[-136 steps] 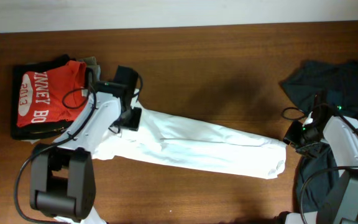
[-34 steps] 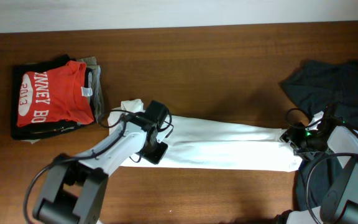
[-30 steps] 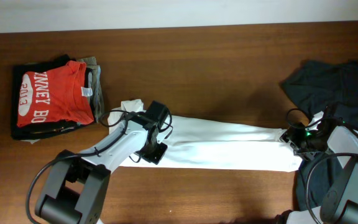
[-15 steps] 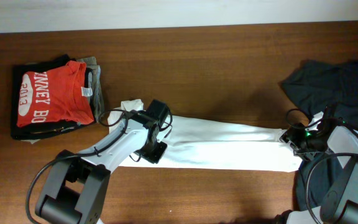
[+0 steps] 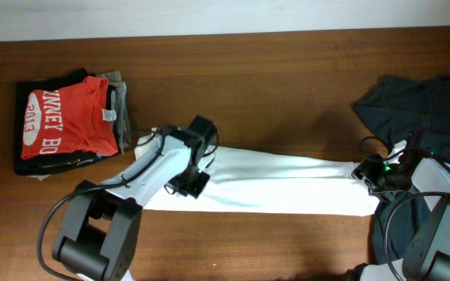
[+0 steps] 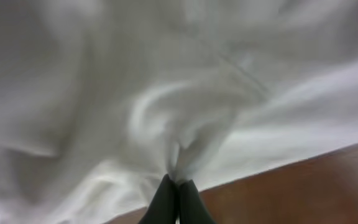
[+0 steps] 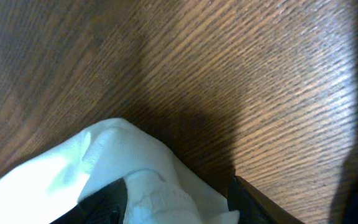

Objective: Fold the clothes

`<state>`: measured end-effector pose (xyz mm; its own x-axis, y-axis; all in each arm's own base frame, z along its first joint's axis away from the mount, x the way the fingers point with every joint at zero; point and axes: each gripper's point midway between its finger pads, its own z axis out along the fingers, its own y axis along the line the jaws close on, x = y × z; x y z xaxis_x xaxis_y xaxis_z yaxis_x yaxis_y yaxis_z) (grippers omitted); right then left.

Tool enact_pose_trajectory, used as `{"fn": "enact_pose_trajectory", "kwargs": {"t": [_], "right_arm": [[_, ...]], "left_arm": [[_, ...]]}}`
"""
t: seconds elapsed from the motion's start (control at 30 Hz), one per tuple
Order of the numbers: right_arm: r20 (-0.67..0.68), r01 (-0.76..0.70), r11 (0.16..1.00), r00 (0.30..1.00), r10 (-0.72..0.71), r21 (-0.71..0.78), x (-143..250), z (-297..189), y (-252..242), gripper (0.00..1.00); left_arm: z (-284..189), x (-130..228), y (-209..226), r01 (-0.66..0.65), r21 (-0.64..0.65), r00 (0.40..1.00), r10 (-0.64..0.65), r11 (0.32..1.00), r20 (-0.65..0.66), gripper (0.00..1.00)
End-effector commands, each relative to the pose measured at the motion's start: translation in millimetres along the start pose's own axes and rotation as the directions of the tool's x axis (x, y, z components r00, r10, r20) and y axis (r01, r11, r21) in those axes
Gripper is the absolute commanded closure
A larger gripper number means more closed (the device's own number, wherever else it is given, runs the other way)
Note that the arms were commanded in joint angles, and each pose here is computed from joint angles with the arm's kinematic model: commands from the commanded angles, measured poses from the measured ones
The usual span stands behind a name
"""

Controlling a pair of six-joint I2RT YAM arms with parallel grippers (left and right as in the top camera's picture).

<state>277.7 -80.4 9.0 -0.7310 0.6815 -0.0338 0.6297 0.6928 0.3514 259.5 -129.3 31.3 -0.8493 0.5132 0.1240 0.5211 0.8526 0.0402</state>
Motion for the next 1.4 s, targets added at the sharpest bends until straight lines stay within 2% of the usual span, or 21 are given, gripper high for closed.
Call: {"fn": "enact_pose_trajectory", "kwargs": {"t": [0.0, 0.07, 0.27, 0.3, 0.37, 0.4, 0.5, 0.6, 0.7, 0.77, 0.9, 0.93, 0.97, 1.0, 1.03, 1.07, 1.13, 1.17, 1.23, 1.27, 1.37], "right_arm": [[0.017, 0.001, 1.000, 1.000, -0.001, 0.005, -6.0, -2.9, -0.5, 0.44], [0.017, 0.001, 1.000, 1.000, -0.001, 0.006, -6.0, -2.9, -0.6, 0.44], [0.018, 0.001, 1.000, 1.000, -0.001, 0.009, -6.3, -2.9, -1.2, 0.43], [0.018, 0.001, 1.000, 1.000, -0.001, 0.009, -6.3, -2.9, -1.1, 0.44], [0.018, 0.001, 1.000, 1.000, -0.001, 0.009, -6.3, -2.9, -1.1, 0.43], [0.018, 0.001, 1.000, 1.000, -0.001, 0.009, -6.4, -2.9, -1.1, 0.43], [0.018, 0.001, 1.000, 1.000, -0.001, 0.009, -6.3, -2.9, -1.1, 0.43], [0.018, 0.001, 1.000, 1.000, -0.001, 0.009, -6.2, -2.9, -1.1, 0.43], [0.017, 0.001, 1.000, 1.000, -0.001, 0.009, -6.1, -2.9, -1.1, 0.43], [0.017, 0.001, 1.000, 1.000, -0.001, 0.009, -6.0, -2.9, -1.1, 0.43], [0.014, 0.000, 1.000, 1.000, 0.000, 0.009, -5.4, -2.9, -1.3, 0.43], [0.014, 0.000, 1.000, 1.000, 0.000, 0.010, -5.4, -2.9, -1.3, 0.43], [0.015, 0.000, 1.000, 1.000, 0.000, 0.009, -5.5, -2.9, -1.2, 0.44], [0.015, 0.000, 1.000, 1.000, 0.000, 0.010, -5.5, -2.9, -1.3, 0.43], [0.015, 0.000, 1.000, 1.000, 0.000, 0.010, -5.5, -2.9, -1.3, 0.43], [0.014, 0.000, 1.000, 1.000, 0.000, 0.010, -5.3, -2.8, -1.4, 0.43], [0.014, 0.000, 1.000, 1.000, 0.000, 0.009, -5.4, -2.9, -1.3, 0.43], [0.014, 0.000, 1.000, 1.000, 0.000, 0.010, -5.3, -2.9, -1.3, 0.43], [0.015, 0.000, 1.000, 1.000, 0.000, 0.009, -5.5, -2.9, -1.2, 0.43], [0.014, 0.000, 1.000, 1.000, 0.000, 0.009, -5.4, -2.9, -1.3, 0.43], [0.014, -0.001, 1.000, 1.000, 0.000, 0.010, -5.2, -2.8, -1.4, 0.43]], "left_arm": [[-26.5, -18.3, -18.1, -0.005, 0.113, 0.999, -0.001, 0.994, 0.054, 1.00], [-29.5, -17.8, -30.3, -0.006, 0.184, 0.999, -0.003, 0.983, 0.052, 1.00], [-30.2, -7.7, -63.1, -0.042, 0.178, 0.999, 0.040, 0.983, 0.014, 0.96], [-30.0, -7.2, -66.3, -0.036, 0.162, 0.999, 0.035, 0.986, 0.011, 0.85], [-28.2, -8.4, -51.5, -0.013, 0.056, 1.000, 0.012, 0.998, 0.014, 0.48], [-28.7, -10.0, -44.0, -0.006, 0.027, 1.000, 0.005, 1.000, 0.020, 0.40], [-44.5, -31.2, 31.6, 0.139, -0.174, 0.986, -0.119, 0.975, 0.117, 0.32], [-37.5, -56.7, 84.4, 0.298, -0.117, 0.935, -0.266, 0.947, 0.234, 0.32], [-1.6, -63.1, 99.6, 0.297, 0.016, 0.938, -0.295, 0.955, 0.182, 0.35], [11.9, -64.0, 97.1, 0.277, 0.067, 0.946, -0.284, 0.959, 0.155, 0.47], [12.3, -62.0, 95.1, 0.267, 0.075, 0.951, -0.275, 0.961, 0.144, 0.90], [8.3, -60.7, 95.1, 0.267, 0.075, 0.952, -0.275, 0.961, 0.136, 0.89], [4.5, -60.9, 95.4, 0.266, 0.075, 0.952, -0.275, 0.961, 0.133, 0.79], [-3.5, -63.8, 97.2, 0.267, 0.074, 0.951, -0.275, 0.961, 0.139, 0.56], [-6.8, -66.4, 98.2, 0.267, 0.074, 0.950, -0.275, 0.961, 0.148, 0.55], [-7.1, -66.7, 98.2, 0.266, 0.075, 0.950, -0.275, 0.961, 0.149, 0.62], [-7.0, -66.5, 98.1, 0.266, 0.075, 0.950, -0.275, 0.961, 0.148, 0.95], [-6.5, -63.1, 97.0, 0.266, 0.075, 0.952, -0.275, 0.961, 0.134, 1.00], [-6.0, -59.4, 96.5, 0.267, 0.072, 0.955, -0.274, 0.961, 0.118, 1.00], [-5.9, -59.2, 100.4, 0.270, 0.050, 0.954, -0.274, 0.962, 0.122, 0.66], [-1.4, -53.3, 97.5, 0.269, 0.052, 0.957, -0.272, 0.962, 0.099, 0.64]]}}
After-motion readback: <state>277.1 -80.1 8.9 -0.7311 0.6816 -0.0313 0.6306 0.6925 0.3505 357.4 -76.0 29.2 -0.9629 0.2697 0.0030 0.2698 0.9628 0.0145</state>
